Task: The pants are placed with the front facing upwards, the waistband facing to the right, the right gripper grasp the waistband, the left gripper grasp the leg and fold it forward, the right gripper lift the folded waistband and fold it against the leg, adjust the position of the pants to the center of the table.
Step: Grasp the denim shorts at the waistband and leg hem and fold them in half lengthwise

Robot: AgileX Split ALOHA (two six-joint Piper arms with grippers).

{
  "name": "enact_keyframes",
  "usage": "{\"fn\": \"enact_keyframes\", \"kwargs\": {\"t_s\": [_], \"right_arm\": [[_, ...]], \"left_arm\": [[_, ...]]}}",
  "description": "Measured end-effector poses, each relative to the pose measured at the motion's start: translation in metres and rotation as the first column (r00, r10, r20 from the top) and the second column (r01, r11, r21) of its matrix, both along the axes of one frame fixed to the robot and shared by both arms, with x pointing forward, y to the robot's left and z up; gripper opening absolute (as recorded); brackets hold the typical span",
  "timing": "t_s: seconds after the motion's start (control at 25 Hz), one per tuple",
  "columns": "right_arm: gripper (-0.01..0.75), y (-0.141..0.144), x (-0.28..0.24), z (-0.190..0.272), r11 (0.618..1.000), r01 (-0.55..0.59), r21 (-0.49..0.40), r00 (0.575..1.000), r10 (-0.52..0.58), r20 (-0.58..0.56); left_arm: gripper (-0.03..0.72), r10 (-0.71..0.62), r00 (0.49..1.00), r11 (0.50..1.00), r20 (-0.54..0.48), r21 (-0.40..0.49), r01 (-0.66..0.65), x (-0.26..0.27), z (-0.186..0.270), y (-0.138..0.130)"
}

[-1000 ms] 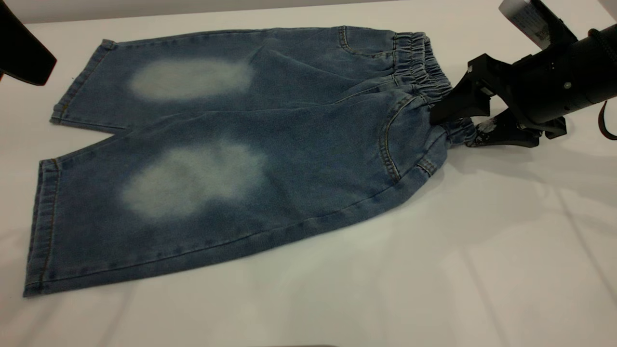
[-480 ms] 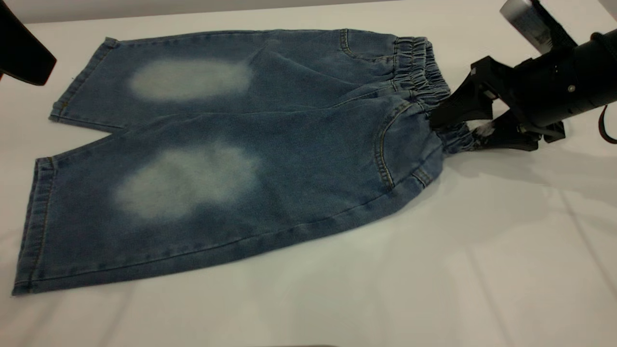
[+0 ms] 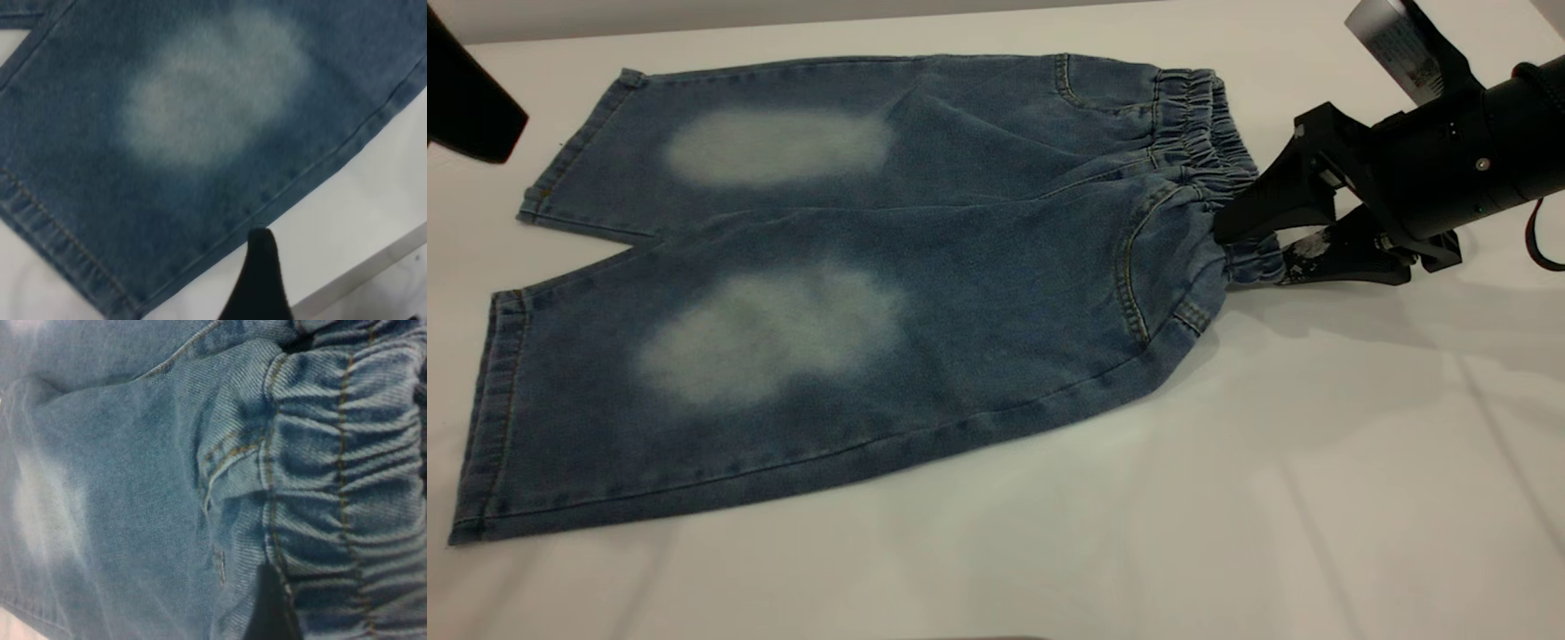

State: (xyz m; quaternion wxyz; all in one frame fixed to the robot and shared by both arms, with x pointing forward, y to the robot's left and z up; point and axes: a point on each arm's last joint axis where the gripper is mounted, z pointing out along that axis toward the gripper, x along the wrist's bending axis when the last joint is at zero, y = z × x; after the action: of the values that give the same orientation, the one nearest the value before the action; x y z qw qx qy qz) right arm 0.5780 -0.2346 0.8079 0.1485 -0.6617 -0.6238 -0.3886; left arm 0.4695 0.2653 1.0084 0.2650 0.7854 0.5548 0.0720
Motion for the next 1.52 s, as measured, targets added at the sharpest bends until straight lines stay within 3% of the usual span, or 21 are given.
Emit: {"fn": "enact_keyframes", "kwargs": {"t_s": [0.16, 0.4, 0.56, 0.72, 0.92, 1.12, 1.52], "right_arm": [[0.428, 0.000, -0.004, -0.002, 1.000, -0.020, -0.013, 0.998, 0.019, -0.054], [0.424, -0.003, -0.005, -0.004, 0.998, 0.057, -0.035, 0.986, -0.062, -0.157], [0.424, 0.000, -0.013, -0.003, 1.000, -0.015, -0.012, 0.980, 0.012, -0.201], [0.424, 0.000, -0.010, -0.003, 0.999, -0.042, -0.023, 0.987, 0.038, -0.158], [0.424, -0.003, 0.002, -0.002, 0.999, 0.019, -0.046, 0.997, -0.022, -0.075], [0.424, -0.005, 0.005, -0.002, 0.997, 0.012, -0.072, 1.000, -0.014, -0.025], [0.418, -0.017, 0.014, 0.001, 0.973, 0.102, -0.206, 0.994, -0.106, -0.008]], "left_arm": [[0.557, -0.016, 1.000, 0.998, -0.017, 0.067, 0.017, -0.002, -0.003, 0.005], [0.557, 0.030, 0.996, 0.993, -0.089, 0.116, -0.020, -0.011, -0.019, 0.010], [0.557, 0.042, 0.992, 0.993, -0.117, 0.111, -0.029, -0.016, -0.025, 0.010], [0.557, 0.046, 0.992, 0.993, -0.118, 0.111, -0.033, -0.016, -0.026, 0.010], [0.557, 0.052, 0.994, 0.993, -0.101, 0.113, -0.040, -0.015, -0.025, 0.011], [0.557, 0.054, 0.994, 0.993, -0.094, 0.114, -0.043, -0.014, -0.025, 0.011], [0.557, 0.057, 0.994, 0.992, -0.090, 0.114, -0.047, -0.014, -0.025, 0.011]]}}
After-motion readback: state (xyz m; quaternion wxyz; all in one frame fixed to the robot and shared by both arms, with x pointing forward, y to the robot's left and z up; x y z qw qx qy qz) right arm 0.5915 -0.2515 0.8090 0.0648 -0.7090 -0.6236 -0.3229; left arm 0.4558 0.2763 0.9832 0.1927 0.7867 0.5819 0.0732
